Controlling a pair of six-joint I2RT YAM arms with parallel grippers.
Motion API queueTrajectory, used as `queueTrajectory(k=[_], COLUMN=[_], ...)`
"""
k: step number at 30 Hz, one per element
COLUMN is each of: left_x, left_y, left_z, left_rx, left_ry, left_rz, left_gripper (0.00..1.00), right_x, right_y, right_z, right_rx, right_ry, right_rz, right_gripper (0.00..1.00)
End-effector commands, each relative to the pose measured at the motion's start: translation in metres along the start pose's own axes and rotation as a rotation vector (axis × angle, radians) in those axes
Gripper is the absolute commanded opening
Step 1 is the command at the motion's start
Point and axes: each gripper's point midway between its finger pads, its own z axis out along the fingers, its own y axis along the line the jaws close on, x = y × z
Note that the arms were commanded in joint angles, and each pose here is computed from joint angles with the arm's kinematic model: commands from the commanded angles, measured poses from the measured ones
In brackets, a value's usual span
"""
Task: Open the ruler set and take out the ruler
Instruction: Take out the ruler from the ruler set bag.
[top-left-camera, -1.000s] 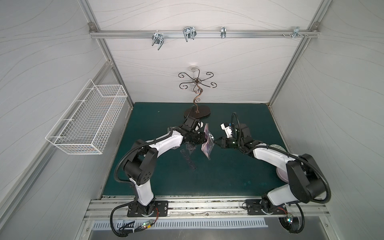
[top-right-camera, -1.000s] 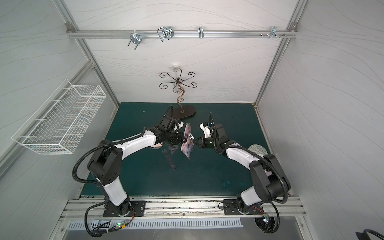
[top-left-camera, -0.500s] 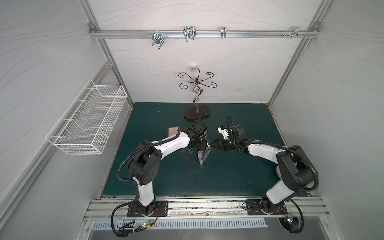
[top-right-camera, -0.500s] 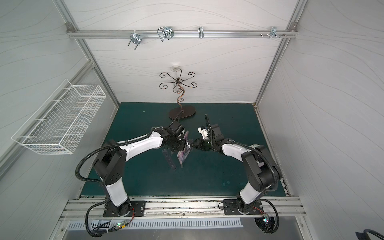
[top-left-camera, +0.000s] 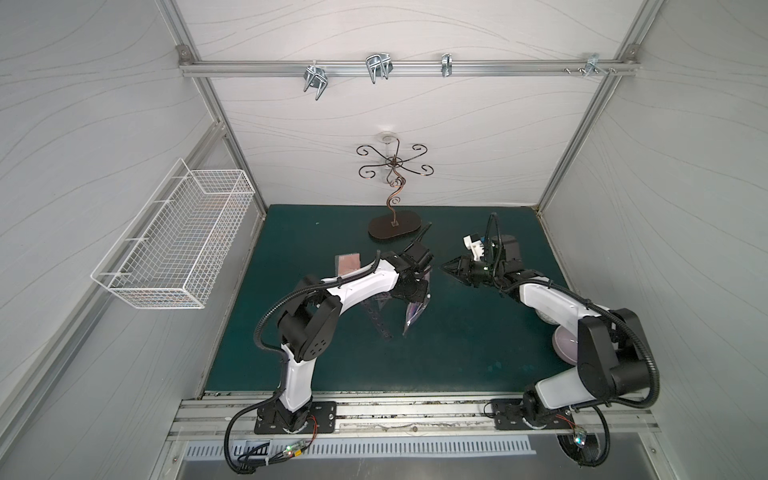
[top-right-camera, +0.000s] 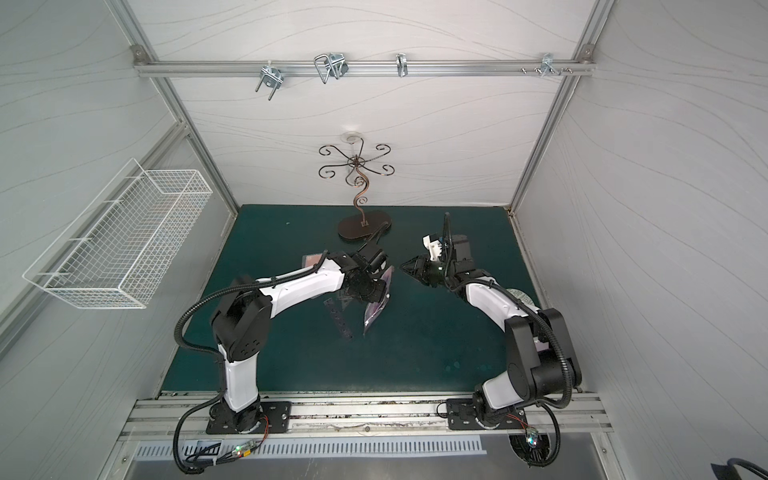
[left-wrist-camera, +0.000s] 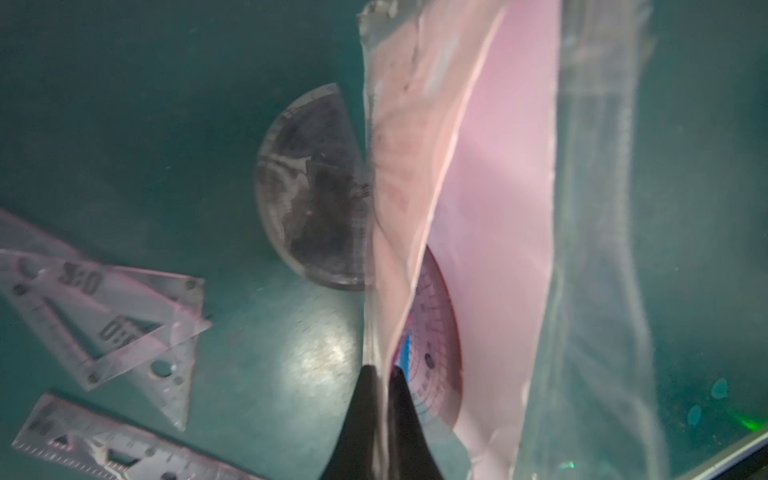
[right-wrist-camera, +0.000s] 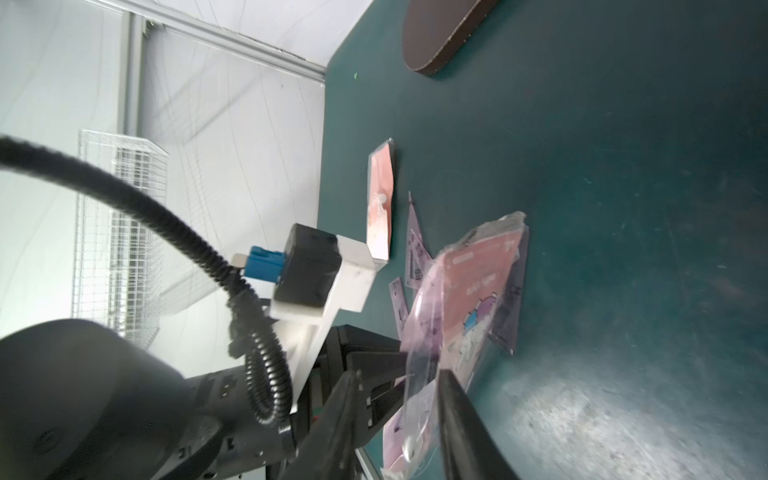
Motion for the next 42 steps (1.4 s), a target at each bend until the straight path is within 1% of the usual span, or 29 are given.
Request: queueTrajectory(k=[1, 3, 6, 8, 12, 20, 24, 29, 32, 38, 42], left_x=[-0.003, -0.004, -0.006, -0.006, -0.008, -0.009, -0.008, -0.012, -0.014, -0.015, -0.015], left_y=[0.003, 0.001, -0.005, -0.008, -0.008, -0.01, -0.01, -0.008, -0.012, -0.012, -0.013], left_z=[0.003, 0.005, 0.007, 0.008, 0.008, 0.007, 0.009, 0.003, 0.002, -0.001, 0.0], left_rx=[-0.086, -0.084, -0.062, -0.056, -0.058, -0.044, -0.045, -0.048, -0.02, -0.013, -0.003], left_ry=[0.006, 0.008, 0.003, 0.0, -0.005, -0.021, -0.022, -0.054, -0.08, -0.093, -0.098], left_rz=[0.033, 0.017, 0.001, 0.001, -0.011, -0.029, -0.033, -0.046, -0.053, -0.062, -0.066], left_gripper=[0.0, 0.0, 0.0, 0.0, 0.0, 0.0, 0.0, 0.0, 0.0, 0.0, 0.0], right_x=[0.011, 0.015, 0.019, 0.022, 0.027, 0.041, 0.049, 0.063, 0.07, 0.071, 0.068], right_y=[0.025, 0.025, 0.019, 0.019, -0.003, -0.021, -0.037, -0.065, -0.074, -0.088, -0.085], right_z=[-0.001, -0.001, 0.003, 0.006, 0.014, 0.044, 0.053, 0.052, 0.057, 0.057, 0.053], right_rx=[-0.104, -0.116, -0.12, -0.123, -0.015, 0.008, 0.068, 0.173, 0.177, 0.248, 0.269], right_ry=[0.041, 0.057, 0.072, 0.083, 0.076, 0.131, 0.164, 0.196, 0.215, 0.215, 0.212], right_rz=[-0.022, -0.008, 0.018, 0.023, 0.013, 0.019, 0.026, 0.037, 0.056, 0.105, 0.106], right_gripper=[0.22, 0.12, 0.08, 0.07, 0.07, 0.06, 0.04, 0.04, 0.05, 0.13, 0.18])
